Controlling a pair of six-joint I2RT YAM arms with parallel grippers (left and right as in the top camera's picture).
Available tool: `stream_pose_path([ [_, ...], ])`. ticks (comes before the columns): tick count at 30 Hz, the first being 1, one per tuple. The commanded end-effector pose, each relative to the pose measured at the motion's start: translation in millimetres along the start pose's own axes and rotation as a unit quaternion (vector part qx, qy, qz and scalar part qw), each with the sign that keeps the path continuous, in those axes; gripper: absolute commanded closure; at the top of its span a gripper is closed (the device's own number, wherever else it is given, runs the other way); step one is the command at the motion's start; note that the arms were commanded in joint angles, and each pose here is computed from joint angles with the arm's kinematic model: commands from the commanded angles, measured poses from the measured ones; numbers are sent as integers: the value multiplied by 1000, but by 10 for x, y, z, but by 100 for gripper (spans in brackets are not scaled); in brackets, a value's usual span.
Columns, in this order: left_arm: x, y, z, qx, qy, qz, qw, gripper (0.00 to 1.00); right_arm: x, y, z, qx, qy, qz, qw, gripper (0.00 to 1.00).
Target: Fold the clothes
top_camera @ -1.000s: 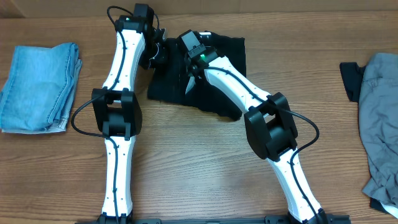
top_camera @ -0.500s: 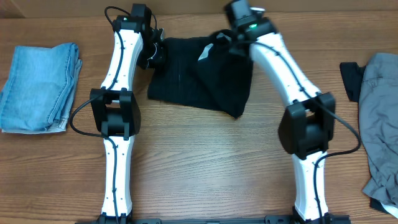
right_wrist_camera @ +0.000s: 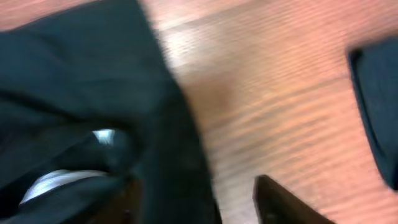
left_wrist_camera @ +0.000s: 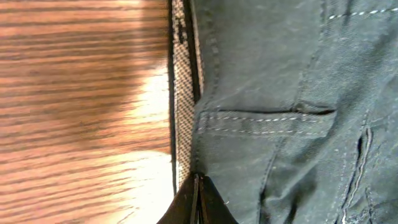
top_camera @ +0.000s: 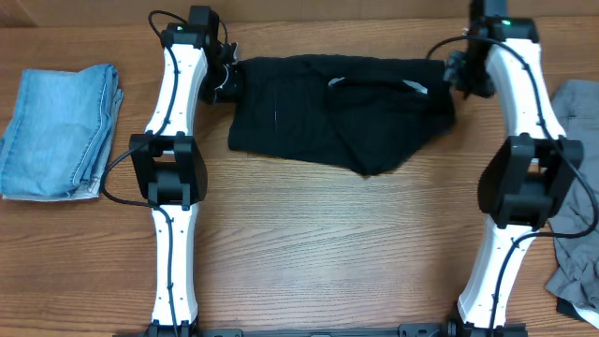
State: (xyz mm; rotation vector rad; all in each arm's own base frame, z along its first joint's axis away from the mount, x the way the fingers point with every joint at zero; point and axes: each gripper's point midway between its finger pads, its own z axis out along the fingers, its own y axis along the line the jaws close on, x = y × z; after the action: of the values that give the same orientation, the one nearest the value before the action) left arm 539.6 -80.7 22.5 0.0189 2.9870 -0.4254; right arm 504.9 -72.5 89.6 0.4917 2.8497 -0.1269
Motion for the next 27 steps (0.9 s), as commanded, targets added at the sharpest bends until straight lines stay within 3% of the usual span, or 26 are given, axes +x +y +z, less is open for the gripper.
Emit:
stream_pose_path([
  [1,24,43,33,4,7,5,1000,96,7,-310,-44,-2,4,17,1000,18],
  [8,29,72,26,2,8,-1,1000,96,104,421,-584,-176,-4,-92,980,31],
  [12,29,72,26,2,8,-6,1000,96,223,877,-576,-185,35,52,981,31],
  [16,54,77,25,2,13,-13,1000,95,135,1312,-553,-180,-6,80,980,31],
  [19,84,79,24,1,19,-15,1000,94,102,1793,-669,-195,-79,-91,973,31],
  [23,92,85,22,1,20,-16,1000,93,229,1925,-655,-141,-97,-163,972,32],
  [27,89,85,22,1,20,-16,1000,93,426,2111,-602,-142,-87,-217,962,36],
])
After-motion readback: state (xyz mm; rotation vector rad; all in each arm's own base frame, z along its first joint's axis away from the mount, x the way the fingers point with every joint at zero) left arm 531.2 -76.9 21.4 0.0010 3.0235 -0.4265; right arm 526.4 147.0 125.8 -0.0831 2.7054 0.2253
